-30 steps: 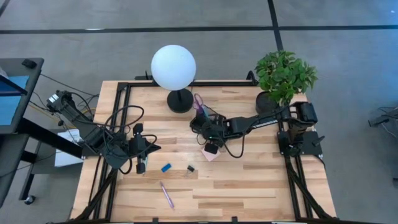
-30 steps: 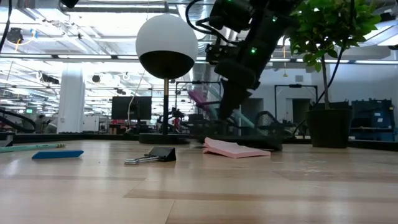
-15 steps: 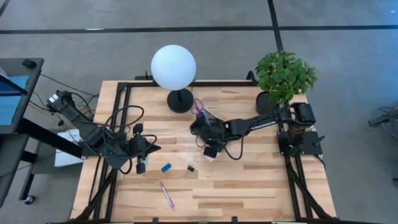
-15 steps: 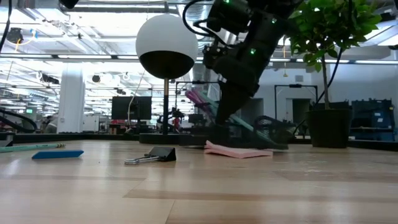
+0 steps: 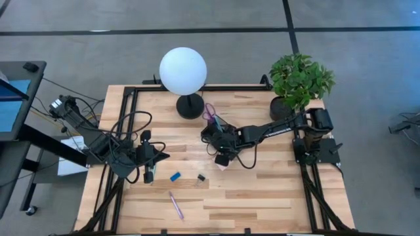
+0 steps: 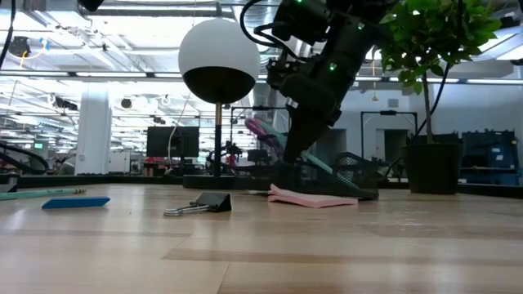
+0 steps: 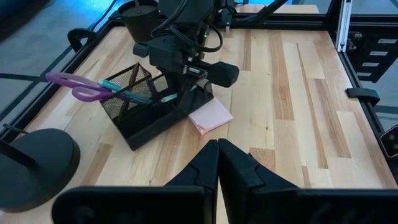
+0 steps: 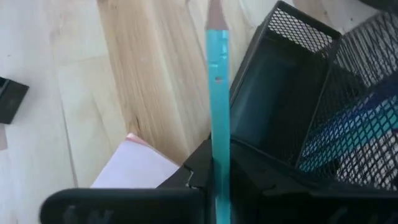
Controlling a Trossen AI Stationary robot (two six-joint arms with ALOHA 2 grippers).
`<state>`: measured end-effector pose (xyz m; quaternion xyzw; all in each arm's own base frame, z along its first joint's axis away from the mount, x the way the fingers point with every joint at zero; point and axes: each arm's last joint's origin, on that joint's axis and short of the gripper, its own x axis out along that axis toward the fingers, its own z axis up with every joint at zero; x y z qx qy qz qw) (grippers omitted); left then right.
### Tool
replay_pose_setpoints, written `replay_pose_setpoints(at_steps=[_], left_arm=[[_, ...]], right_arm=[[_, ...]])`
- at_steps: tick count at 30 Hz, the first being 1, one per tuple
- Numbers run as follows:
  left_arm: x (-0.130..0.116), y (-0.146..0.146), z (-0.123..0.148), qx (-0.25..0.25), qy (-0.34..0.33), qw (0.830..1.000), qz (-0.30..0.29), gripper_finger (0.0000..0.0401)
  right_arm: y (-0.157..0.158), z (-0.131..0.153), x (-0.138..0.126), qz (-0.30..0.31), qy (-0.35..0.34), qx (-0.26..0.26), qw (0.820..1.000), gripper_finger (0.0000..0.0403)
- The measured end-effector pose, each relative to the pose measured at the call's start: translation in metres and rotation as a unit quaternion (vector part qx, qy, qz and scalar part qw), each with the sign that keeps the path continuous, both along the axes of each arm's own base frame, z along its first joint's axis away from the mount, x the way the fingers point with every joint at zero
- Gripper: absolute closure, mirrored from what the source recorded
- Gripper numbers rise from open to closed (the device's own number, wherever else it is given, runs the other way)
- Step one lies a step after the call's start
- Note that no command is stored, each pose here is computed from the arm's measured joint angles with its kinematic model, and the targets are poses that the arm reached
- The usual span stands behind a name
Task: Pick and place office supplies into organizer
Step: Put the right blue pencil into the desk organizer
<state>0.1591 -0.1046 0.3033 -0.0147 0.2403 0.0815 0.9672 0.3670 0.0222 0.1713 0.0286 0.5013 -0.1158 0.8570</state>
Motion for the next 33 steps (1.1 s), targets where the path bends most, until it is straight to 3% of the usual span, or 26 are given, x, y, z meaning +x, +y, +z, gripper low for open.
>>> replay_pose_setpoints(at_steps=[8,22,33], left_arm=[[0.0,0.0,0.0001,0.0,0.0,1.0,0.0,0.0398],[0.0,-0.0001,0.0,-0.002,0.0,1.0,0.001,0.0398],[0.0,0.0,0.0001,-0.003,-0.001,1.0,0.001,0.0398]], right_arm=[[-0.0011,0.0002,0.0004,-0.002,-0.002,-0.001,1.0,0.0317],[-0.0074,0.0003,0.0007,-0.005,-0.001,-0.003,1.0,0.0322],[-0.0076,0.0014,0.0028,0.001,-0.012,-0.007,1.0,0.0276]])
